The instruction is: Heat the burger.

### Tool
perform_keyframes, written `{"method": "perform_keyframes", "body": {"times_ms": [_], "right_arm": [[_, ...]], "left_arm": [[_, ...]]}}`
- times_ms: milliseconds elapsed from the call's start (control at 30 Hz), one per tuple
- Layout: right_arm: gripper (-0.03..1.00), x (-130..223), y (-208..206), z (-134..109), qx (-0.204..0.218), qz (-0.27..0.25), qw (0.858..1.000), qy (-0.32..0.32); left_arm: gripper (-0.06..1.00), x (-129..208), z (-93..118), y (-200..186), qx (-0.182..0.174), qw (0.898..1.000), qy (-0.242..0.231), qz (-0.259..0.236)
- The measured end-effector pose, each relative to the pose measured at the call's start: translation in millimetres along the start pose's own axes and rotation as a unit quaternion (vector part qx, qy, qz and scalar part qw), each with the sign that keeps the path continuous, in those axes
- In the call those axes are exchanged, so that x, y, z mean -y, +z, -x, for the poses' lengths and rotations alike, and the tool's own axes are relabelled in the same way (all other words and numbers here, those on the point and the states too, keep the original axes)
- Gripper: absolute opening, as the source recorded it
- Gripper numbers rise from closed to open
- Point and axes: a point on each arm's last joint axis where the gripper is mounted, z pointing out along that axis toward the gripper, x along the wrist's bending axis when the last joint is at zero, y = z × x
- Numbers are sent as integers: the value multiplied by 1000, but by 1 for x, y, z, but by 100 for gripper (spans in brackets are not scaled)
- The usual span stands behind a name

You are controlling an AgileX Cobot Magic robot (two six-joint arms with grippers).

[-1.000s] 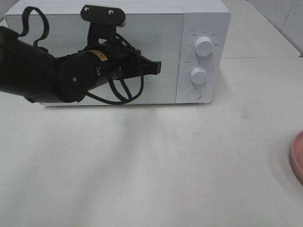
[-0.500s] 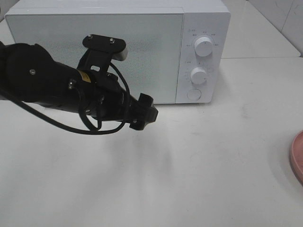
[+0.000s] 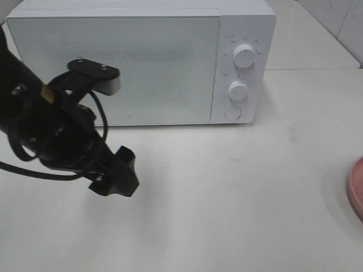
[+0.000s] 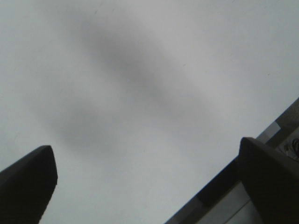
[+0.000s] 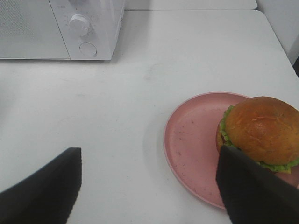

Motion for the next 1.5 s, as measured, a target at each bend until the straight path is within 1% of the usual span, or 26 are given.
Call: {"method": "perform_keyframes", "body": {"times_ms": [33, 67, 133, 167, 233, 267, 333, 367, 400, 467, 533, 567, 600, 633, 667, 733, 767, 800, 900, 933, 1000, 1033, 1167, 1200, 1300, 1500], "right_arm": [[77, 0, 0, 0, 0, 0, 1000, 0], [77, 0, 0, 0, 0, 0, 1000, 0], [77, 0, 0, 0, 0, 0, 1000, 0], [77, 0, 0, 0, 0, 0, 1000, 0], [77, 0, 0, 0, 0, 0, 1000, 0], [77, 0, 0, 0, 0, 0, 1000, 0], [77, 0, 0, 0, 0, 0, 1000, 0], [77, 0, 0, 0, 0, 0, 1000, 0], [77, 0, 0, 0, 0, 0, 1000, 0], [77, 0, 0, 0, 0, 0, 1000, 0], [77, 0, 0, 0, 0, 0, 1000, 0], [77, 0, 0, 0, 0, 0, 1000, 0], [77, 0, 0, 0, 0, 0, 1000, 0], [77, 0, 0, 0, 0, 0, 1000, 0], [77, 0, 0, 0, 0, 0, 1000, 0], [77, 0, 0, 0, 0, 0, 1000, 0], [77, 0, 0, 0, 0, 0, 1000, 0], [77, 0, 0, 0, 0, 0, 1000, 0], [77, 0, 0, 0, 0, 0, 1000, 0], [77, 0, 0, 0, 0, 0, 1000, 0], [77, 0, 0, 0, 0, 0, 1000, 0], [77, 0, 0, 0, 0, 0, 1000, 0], [77, 0, 0, 0, 0, 0, 1000, 0], [77, 0, 0, 0, 0, 0, 1000, 0], [77, 0, 0, 0, 0, 0, 1000, 0], [77, 0, 0, 0, 0, 0, 1000, 0]], "left_arm": [[99, 5, -11, -10, -4, 999, -25, -21], [99, 5, -11, -10, -4, 999, -25, -21], [99, 16, -32, -26, -9, 996, -71, -54], [99, 16, -32, -26, -9, 996, -71, -54], [99, 26, -51, -45, -15, 991, -115, -69], [99, 26, -51, -45, -15, 991, -115, -69], [99, 38, -69, -67, -24, 985, -159, -68], [99, 38, -69, -67, -24, 985, -159, -68], [99, 47, -81, -82, -34, 979, -190, -65], [99, 52, -87, -89, -41, 976, -204, -62], [99, 67, -99, -110, -65, 968, -235, -55], [99, 67, -99, -110, -65, 968, -235, -55], [99, 77, -104, -123, -83, 963, -252, -51], [99, 77, -104, -123, -83, 963, -252, -51], [99, 88, -108, -137, -102, 957, -269, -43], [99, 91, -108, -142, -109, 955, -274, -38], [99, 98, -105, -154, -122, 952, -281, -20], [99, 102, -100, -163, -130, 951, -280, -1], [99, 104, -96, -168, -134, 952, -277, 9], [99, 108, -88, -177, -142, 952, -270, 31], [99, 110, -85, -181, -146, 952, -266, 41], [99, 115, -77, -190, -154, 952, -256, 63], [99, 122, -66, -200, -165, 951, -246, 91], [99, 127, -59, -207, -173, 949, -240, 111], [99, 139, -50, -206, -178, 947, -235, 126], [99, 171, -36, -175, -167, 952, -221, 132]]}}
